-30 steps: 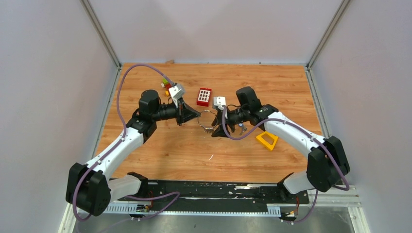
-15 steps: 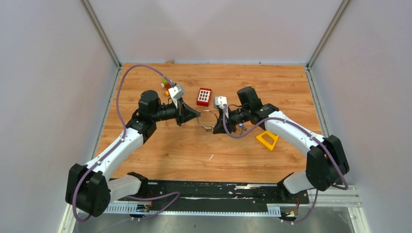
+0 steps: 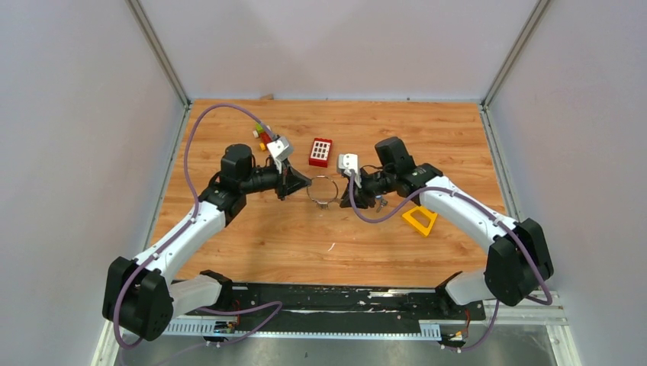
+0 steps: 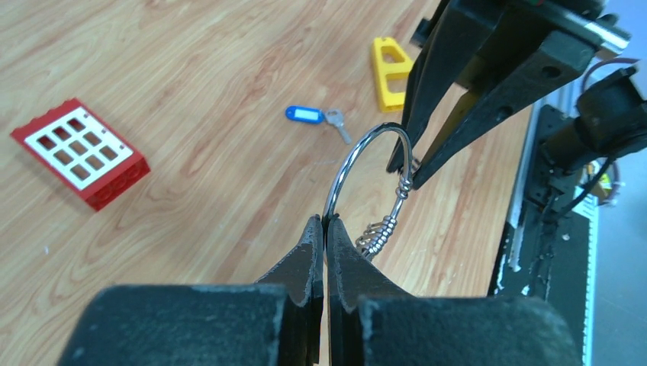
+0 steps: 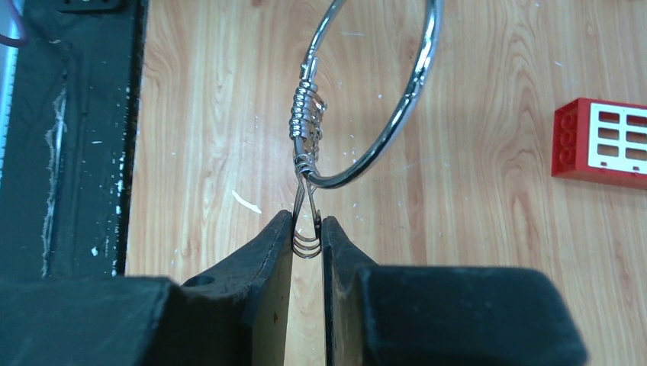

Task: Put the keys on the keyring

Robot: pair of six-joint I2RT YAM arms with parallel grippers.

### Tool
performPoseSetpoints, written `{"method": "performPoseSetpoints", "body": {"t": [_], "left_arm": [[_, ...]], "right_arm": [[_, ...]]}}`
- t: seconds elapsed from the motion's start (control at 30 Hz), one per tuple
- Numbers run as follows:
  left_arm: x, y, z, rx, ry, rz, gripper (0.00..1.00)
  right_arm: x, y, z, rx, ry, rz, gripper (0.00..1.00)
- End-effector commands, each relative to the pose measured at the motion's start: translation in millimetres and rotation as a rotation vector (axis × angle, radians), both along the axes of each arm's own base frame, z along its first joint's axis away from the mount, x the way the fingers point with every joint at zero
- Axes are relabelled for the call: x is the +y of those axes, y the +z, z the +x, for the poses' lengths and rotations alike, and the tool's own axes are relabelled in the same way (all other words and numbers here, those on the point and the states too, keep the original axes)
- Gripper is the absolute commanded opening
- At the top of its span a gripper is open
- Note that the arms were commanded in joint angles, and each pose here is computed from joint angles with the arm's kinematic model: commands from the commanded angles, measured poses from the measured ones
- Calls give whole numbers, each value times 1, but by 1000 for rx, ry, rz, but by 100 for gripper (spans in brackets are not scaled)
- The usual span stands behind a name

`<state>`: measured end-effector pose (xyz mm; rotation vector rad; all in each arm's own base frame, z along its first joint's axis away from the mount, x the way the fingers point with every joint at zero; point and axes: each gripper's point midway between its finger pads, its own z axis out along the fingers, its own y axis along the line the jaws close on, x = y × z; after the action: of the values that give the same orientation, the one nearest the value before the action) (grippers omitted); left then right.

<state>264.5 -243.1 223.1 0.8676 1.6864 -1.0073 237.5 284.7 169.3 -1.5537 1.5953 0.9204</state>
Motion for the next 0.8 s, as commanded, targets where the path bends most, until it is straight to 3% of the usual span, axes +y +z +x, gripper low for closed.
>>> {"method": "performPoseSetpoints", "body": {"t": [0.0,0.27,0.43,0.77], "left_arm": [[16,-16,18,-25,93,125,0],[18,-73,28,149,107,246,0],[17,-104,33,261,113,296,0],[18,-156,40,466,134,390,0]], "right_arm": [[-8,-14,13,-6,-47,-76,0],[5,-67,18,218,-70,-141,0],[8,-90,25,280,-98,-181,0],[5,-109,38,311,-168,-230,24]]}}
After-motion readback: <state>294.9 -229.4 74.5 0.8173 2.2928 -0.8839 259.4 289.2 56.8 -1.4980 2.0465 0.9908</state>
